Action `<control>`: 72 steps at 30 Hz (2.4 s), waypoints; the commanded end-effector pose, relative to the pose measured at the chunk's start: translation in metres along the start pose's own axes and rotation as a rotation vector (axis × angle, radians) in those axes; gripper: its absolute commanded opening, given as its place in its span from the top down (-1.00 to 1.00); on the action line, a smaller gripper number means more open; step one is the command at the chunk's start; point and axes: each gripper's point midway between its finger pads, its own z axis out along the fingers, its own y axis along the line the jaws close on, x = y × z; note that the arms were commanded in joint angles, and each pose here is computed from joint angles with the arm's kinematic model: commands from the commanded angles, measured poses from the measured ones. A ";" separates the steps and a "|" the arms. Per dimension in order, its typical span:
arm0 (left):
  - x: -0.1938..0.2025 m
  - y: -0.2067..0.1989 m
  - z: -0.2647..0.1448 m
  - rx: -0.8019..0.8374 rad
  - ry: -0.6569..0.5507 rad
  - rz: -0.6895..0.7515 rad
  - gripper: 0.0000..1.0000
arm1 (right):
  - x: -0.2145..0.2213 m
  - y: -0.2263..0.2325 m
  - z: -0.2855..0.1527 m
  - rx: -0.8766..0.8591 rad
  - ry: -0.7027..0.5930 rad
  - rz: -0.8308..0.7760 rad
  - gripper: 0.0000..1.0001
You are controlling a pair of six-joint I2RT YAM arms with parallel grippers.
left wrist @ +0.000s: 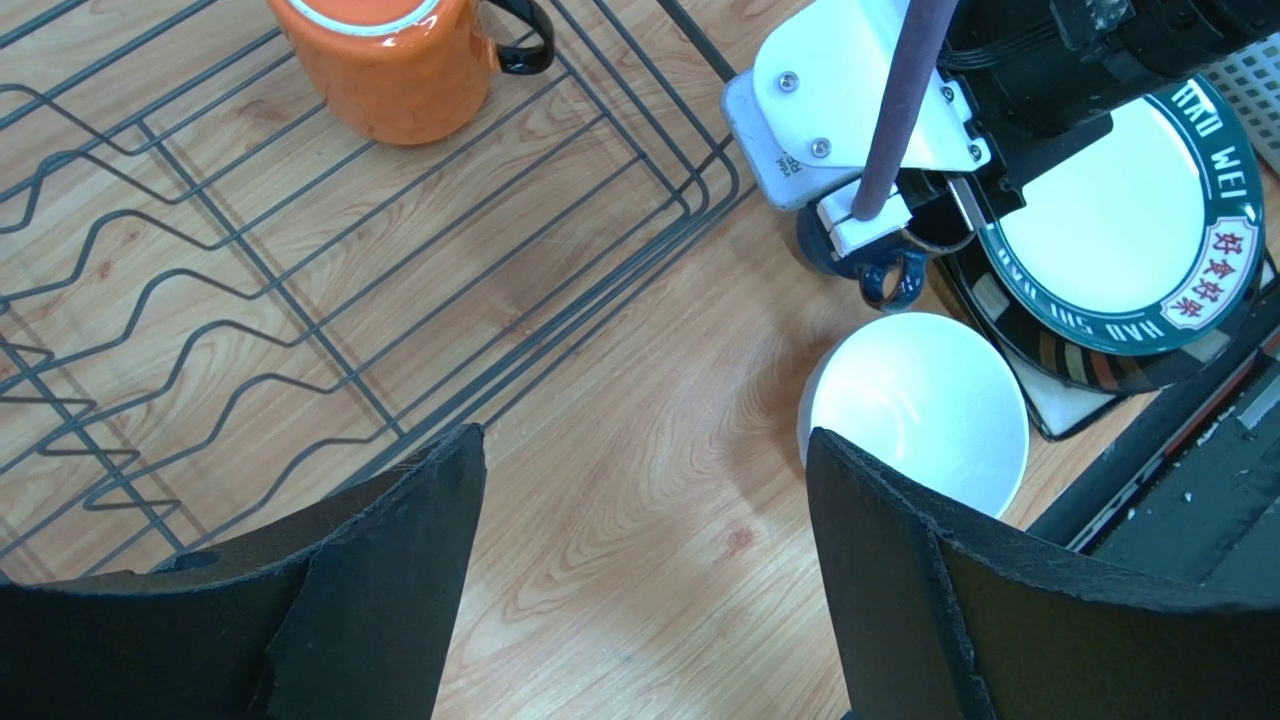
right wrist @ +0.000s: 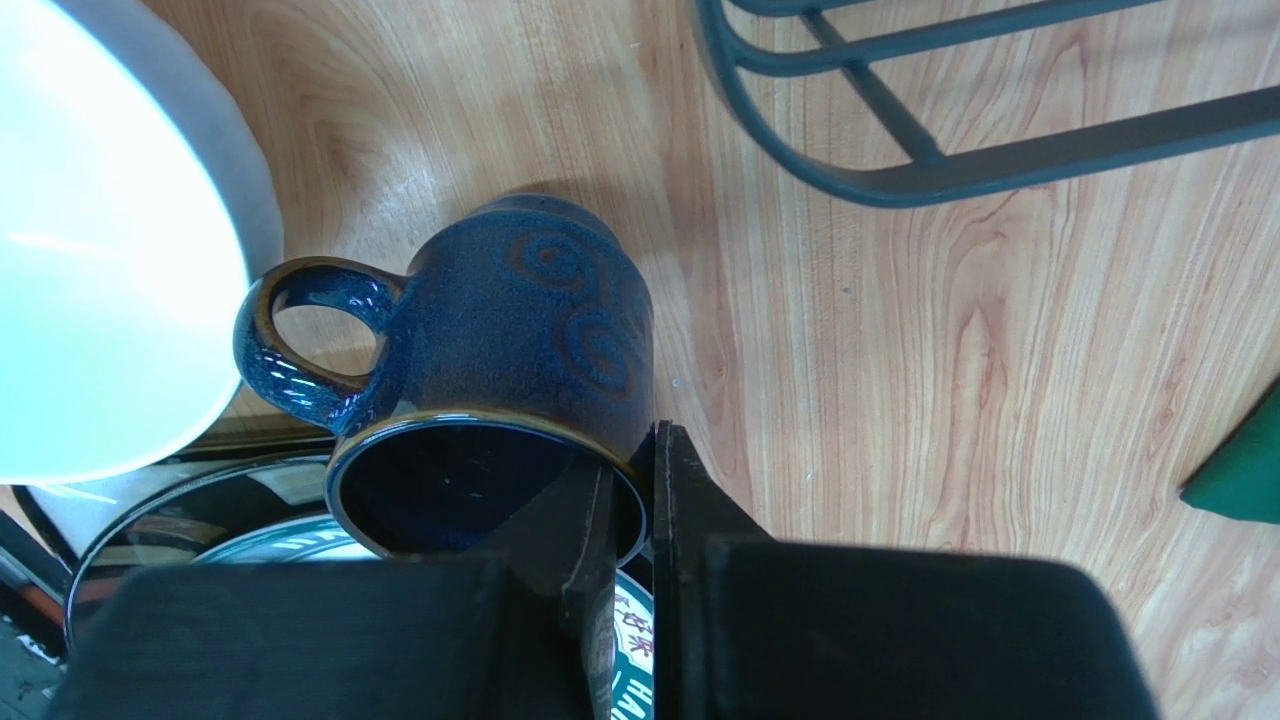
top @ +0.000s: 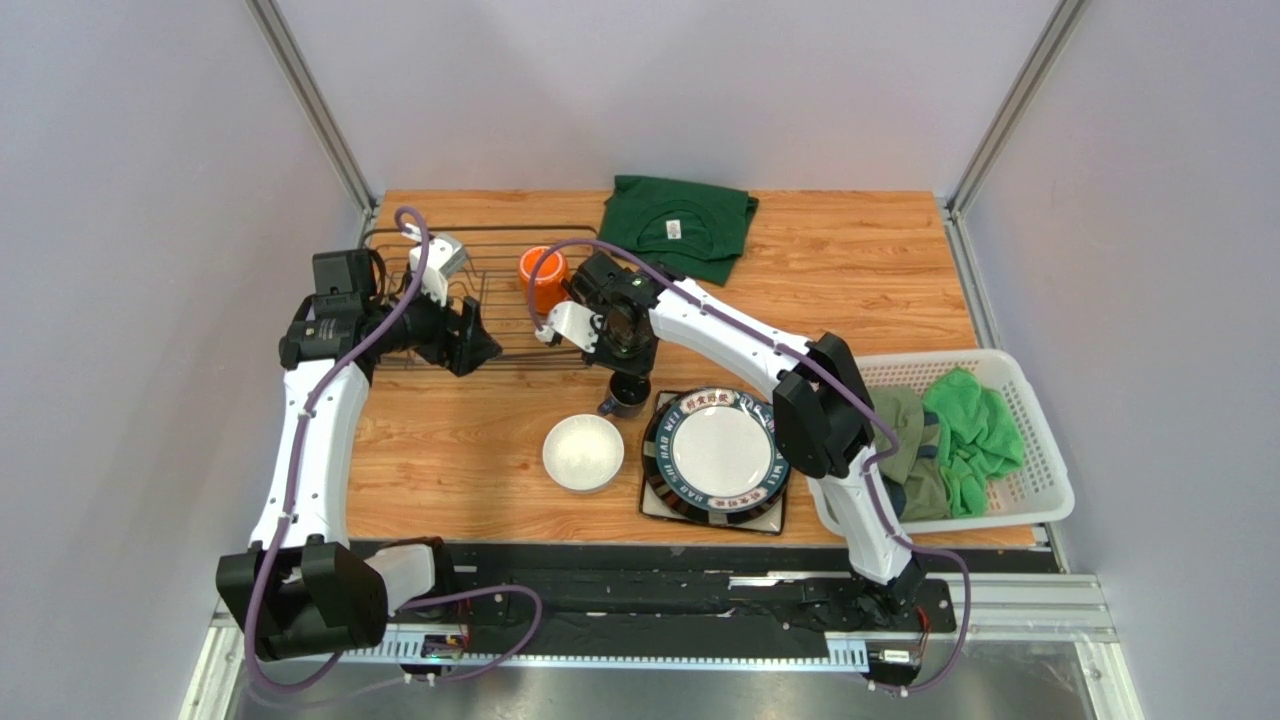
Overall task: Unload the mixed dishes from the dish rack
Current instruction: Place the cup at the center of the board.
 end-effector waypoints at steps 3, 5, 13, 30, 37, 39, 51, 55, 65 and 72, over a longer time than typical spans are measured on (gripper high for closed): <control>0.003 0.004 0.003 0.013 0.005 0.031 -0.71 | -0.013 -0.009 -0.013 0.034 -0.023 -0.051 1.00; 0.004 0.004 0.004 0.016 0.004 0.031 -0.70 | -0.014 -0.011 -0.012 0.038 -0.024 -0.053 1.00; 0.009 0.005 0.006 0.020 0.015 0.026 -0.70 | -0.017 -0.010 -0.008 0.026 -0.030 -0.050 1.00; 0.015 0.004 0.010 0.031 0.020 0.014 -0.68 | -0.016 -0.001 0.003 -0.017 -0.017 -0.041 0.92; 0.016 0.004 0.011 0.034 0.022 0.014 -0.67 | -0.020 -0.005 0.000 0.006 -0.030 -0.031 0.81; 0.017 0.004 0.011 0.034 0.023 0.013 -0.67 | -0.020 -0.005 -0.001 0.010 -0.029 -0.030 0.79; 0.021 0.003 0.014 0.049 0.029 0.007 -0.62 | -0.024 -0.010 -0.007 0.037 -0.049 -0.011 0.36; 0.021 0.004 0.014 0.047 0.030 0.009 -0.62 | -0.025 -0.010 -0.010 0.042 -0.053 -0.003 0.27; 0.013 0.015 0.019 0.025 0.016 0.027 -0.62 | -0.035 -0.017 -0.035 0.096 -0.110 0.008 -0.28; -0.004 0.044 0.026 -0.048 0.010 0.051 -0.68 | -0.048 -0.026 -0.063 0.159 -0.187 0.021 -0.60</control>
